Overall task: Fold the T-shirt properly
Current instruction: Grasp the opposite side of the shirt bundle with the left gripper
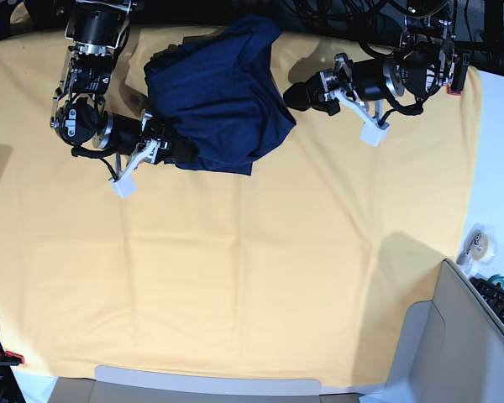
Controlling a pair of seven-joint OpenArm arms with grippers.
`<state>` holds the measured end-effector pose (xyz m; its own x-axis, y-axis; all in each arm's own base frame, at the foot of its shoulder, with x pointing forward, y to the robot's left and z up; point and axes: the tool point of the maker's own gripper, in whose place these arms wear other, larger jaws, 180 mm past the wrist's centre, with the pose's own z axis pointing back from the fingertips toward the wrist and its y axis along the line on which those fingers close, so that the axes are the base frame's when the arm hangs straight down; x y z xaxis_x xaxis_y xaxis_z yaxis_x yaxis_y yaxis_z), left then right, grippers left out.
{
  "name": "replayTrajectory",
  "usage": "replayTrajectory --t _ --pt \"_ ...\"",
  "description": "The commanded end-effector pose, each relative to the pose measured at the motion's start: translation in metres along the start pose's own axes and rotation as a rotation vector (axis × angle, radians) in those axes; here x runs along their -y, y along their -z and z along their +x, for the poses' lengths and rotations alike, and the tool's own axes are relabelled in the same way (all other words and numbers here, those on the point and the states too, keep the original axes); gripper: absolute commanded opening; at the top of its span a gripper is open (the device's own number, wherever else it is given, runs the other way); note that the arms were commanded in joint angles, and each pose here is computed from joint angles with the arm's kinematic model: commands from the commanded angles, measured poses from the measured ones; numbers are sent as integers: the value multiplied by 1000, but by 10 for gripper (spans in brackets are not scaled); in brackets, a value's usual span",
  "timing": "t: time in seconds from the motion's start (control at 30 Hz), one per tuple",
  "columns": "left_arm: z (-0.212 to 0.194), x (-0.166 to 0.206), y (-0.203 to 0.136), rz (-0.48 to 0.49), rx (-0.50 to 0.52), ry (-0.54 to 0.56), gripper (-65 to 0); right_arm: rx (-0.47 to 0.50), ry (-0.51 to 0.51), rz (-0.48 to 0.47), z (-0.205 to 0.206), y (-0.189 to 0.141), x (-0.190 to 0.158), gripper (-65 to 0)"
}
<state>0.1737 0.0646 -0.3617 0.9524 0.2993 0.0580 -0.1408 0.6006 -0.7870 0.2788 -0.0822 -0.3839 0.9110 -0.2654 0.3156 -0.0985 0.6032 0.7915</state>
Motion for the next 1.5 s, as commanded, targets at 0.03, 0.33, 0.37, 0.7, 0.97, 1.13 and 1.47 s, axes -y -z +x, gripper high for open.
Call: replayTrajectory --t 0.03,0.33,0.37,0.7,0.97,1.13,1.47 --pt "-4 0 0 -28 -39 11 -311 -1 -1 26 2 1 -7 -576" --pt "-17 -26 6 65 -105 89 -311 0 -7 17 4 -3 -5 -576" --pt "-22 -26 8 71 -123 95 -311 0 -7 17 4 -3 -5 -576" --pt "-48 -9 35 61 -252 202 -311 0 -6 18 3 -2 -5 -576" --pt "-55 1 43 39 -292 241 -310 -1 -8 16 4 -3 -4 -576" --pt "-54 2 43 35 -292 238 -296 -1 -5 14 3 -3 -3 -576" --pt "-77 -3 53 37 -367 233 -292 -1 -3 16 2 -4 -4 -576"
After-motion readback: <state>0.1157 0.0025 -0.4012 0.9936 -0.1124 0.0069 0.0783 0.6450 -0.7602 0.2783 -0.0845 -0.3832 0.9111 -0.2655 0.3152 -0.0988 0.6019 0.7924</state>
